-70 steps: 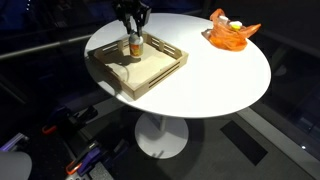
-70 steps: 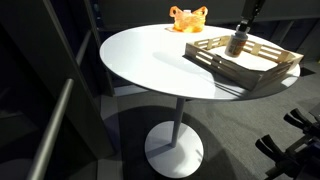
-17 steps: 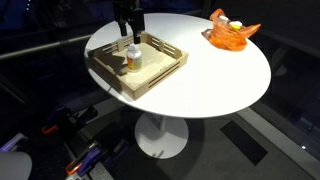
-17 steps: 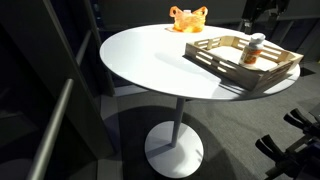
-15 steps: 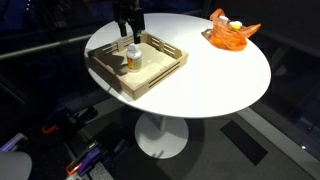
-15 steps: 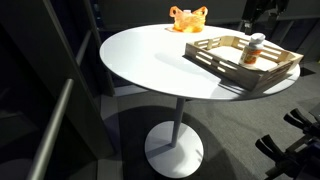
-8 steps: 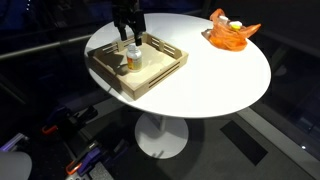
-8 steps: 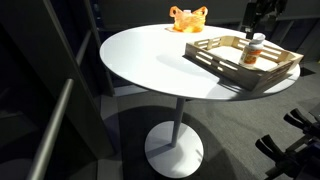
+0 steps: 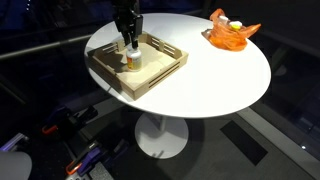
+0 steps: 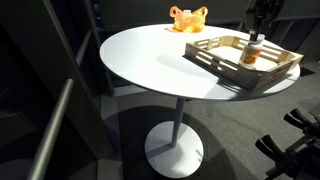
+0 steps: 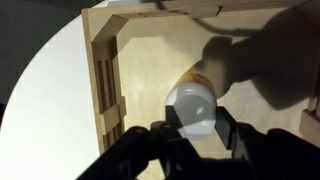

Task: Remove the cap from the bottle in the crate and put it in the crate

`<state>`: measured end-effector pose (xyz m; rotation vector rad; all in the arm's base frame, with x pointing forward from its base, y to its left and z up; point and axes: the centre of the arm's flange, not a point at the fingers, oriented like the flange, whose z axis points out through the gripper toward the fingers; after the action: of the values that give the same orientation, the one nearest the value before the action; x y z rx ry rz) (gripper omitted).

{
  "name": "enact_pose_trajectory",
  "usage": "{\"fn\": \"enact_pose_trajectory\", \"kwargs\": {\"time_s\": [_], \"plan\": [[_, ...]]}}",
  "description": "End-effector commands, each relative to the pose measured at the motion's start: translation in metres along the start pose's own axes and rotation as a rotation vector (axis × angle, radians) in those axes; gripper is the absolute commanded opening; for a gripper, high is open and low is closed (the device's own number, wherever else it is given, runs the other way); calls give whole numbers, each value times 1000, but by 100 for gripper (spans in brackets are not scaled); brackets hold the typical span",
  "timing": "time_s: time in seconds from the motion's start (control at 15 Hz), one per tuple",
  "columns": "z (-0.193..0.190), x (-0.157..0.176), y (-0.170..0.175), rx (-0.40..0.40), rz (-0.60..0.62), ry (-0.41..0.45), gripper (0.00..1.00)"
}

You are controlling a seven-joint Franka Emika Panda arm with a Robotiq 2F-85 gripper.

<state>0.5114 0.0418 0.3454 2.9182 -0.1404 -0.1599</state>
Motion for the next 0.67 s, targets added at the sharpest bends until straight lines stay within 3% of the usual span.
{"fn": "enact_pose_trajectory", "kwargs": {"time_s": [0.0, 0.6], "plan": [[-5, 0, 1, -20, 11, 20, 19], [-22, 3, 14, 4, 37, 36, 19]]}}
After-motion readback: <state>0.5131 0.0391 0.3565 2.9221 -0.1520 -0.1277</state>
